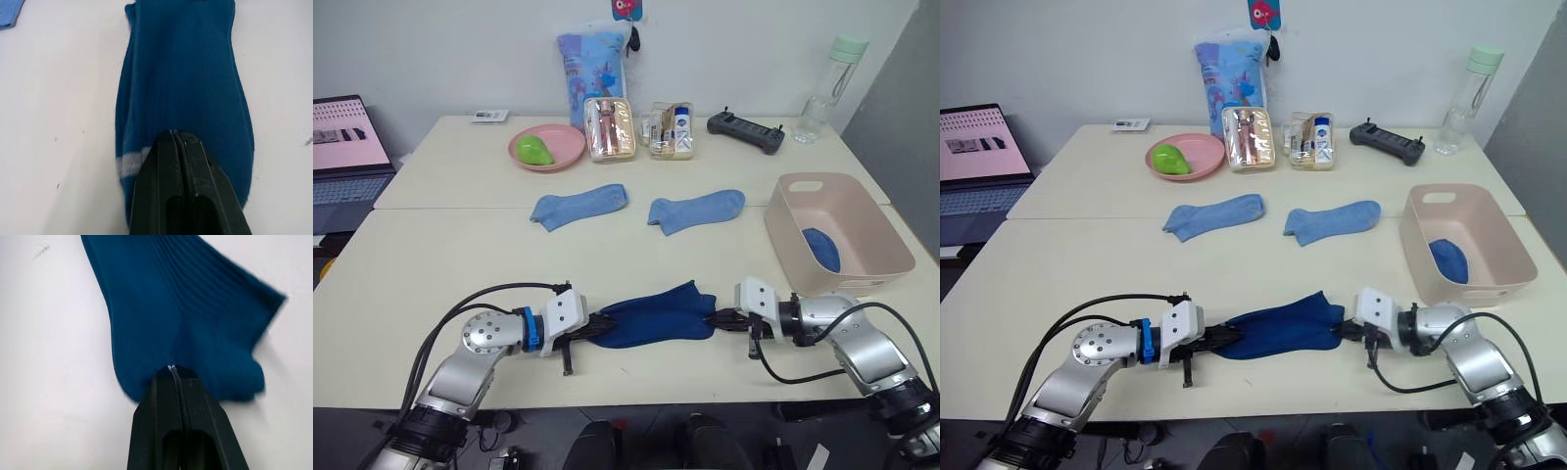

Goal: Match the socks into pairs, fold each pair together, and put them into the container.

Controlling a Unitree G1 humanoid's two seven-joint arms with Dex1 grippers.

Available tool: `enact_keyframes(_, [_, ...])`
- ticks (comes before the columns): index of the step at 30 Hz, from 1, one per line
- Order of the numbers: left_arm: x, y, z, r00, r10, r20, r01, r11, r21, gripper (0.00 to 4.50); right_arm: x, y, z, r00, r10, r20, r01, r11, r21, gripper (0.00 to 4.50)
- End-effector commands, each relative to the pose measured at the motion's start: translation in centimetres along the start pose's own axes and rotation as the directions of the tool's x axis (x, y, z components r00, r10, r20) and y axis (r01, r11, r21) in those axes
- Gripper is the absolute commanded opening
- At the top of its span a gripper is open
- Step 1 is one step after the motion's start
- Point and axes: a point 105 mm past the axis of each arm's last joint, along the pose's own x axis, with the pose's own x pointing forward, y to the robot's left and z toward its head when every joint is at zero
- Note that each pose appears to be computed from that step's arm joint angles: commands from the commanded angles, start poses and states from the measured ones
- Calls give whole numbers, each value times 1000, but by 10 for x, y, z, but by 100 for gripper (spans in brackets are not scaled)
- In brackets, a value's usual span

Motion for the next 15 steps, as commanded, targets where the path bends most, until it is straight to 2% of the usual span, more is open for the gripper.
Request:
enact_keyframes(1, [-10,3,18,999,9,54,-10,1000,17,3,-13,-7,28,994,-50,94,43,996,78,0])
enact_keyframes(2, [-11,4,21,998,14,63,-16,1000,22,3,-16,-9,31,992,-64,106,54,994,100,0])
enact_keyframes(5, [-20,7,36,995,37,98,-41,999,35,0,-24,-18,36,981,-153,117,123,967,225,61])
enact_keyframes(8, [-22,4,42,993,48,104,-52,998,42,0,-19,-26,27,969,-237,62,206,925,319,163])
enact_keyframes(13, [-16,1,43,992,52,114,-57,998,36,0,-2,-17,15,979,-201,-21,196,917,347,346])
enact_keyframes(14, [-14,0,44,992,52,116,-56,998,37,0,1,-18,14,978,-205,-26,201,913,354,375])
enact_keyframes(15, [-13,0,44,992,52,118,-56,998,37,0,4,-18,13,977,-211,-27,207,911,357,375])
